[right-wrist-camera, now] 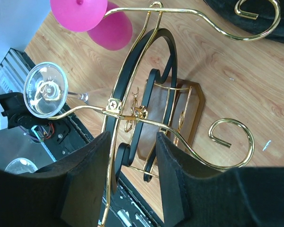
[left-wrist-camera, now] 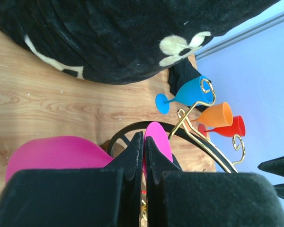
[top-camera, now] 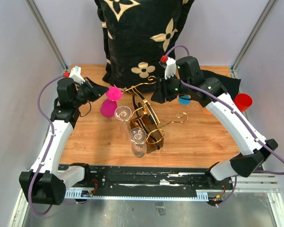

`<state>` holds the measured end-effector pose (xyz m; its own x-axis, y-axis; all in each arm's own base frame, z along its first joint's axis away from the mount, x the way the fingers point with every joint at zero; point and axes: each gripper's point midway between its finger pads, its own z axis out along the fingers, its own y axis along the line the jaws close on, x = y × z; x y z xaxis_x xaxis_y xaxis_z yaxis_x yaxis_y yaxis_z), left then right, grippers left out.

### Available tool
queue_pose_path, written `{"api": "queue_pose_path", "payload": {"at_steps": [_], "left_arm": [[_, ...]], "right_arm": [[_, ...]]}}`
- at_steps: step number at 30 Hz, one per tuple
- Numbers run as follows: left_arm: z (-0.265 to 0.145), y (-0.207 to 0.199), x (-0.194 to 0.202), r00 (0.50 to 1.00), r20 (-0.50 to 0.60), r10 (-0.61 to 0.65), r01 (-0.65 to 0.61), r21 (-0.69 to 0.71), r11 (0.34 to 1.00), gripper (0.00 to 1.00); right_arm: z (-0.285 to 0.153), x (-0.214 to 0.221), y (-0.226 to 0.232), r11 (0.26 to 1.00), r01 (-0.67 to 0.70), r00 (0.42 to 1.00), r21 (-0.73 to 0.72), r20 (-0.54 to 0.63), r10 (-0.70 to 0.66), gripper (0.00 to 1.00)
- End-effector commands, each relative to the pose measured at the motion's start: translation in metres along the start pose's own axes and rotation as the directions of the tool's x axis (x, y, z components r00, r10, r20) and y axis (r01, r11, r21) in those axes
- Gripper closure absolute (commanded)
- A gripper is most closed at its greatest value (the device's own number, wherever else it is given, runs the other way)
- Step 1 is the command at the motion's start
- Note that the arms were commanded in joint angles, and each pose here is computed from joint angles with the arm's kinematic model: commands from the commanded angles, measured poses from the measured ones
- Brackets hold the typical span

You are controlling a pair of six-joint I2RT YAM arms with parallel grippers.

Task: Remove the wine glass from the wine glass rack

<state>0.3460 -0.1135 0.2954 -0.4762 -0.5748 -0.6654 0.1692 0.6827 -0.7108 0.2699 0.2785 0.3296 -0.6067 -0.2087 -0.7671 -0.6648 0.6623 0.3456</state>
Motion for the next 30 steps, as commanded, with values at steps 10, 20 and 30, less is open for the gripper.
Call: {"api": "queue_pose_path", "payload": {"at_steps": [10,20,30], "left_arm": [[-0.024,-0.004,-0.008,0.998,0.047,0.050,-0.047,-0.059,0.997,1.00],[-0.027,-0.015,0.030,0.997,-0.068,-0.048,0.053,0.076,0.996,0.99],[-0.007,-0.026,0.029,0.990,-0.091,-0.112,0.127,0.182,0.975,0.99]], "right_arm": [[-0.019,-0.004,-0.008,1.000,0.009,0.999,0.019,0.054,-0.010,0.56],[-0.020,-0.001,-0.013,1.000,-0.002,0.998,0.029,0.055,0.001,0.55],[-0.018,0.000,-0.016,0.999,-0.007,0.999,0.032,0.049,0.005,0.56]]}}
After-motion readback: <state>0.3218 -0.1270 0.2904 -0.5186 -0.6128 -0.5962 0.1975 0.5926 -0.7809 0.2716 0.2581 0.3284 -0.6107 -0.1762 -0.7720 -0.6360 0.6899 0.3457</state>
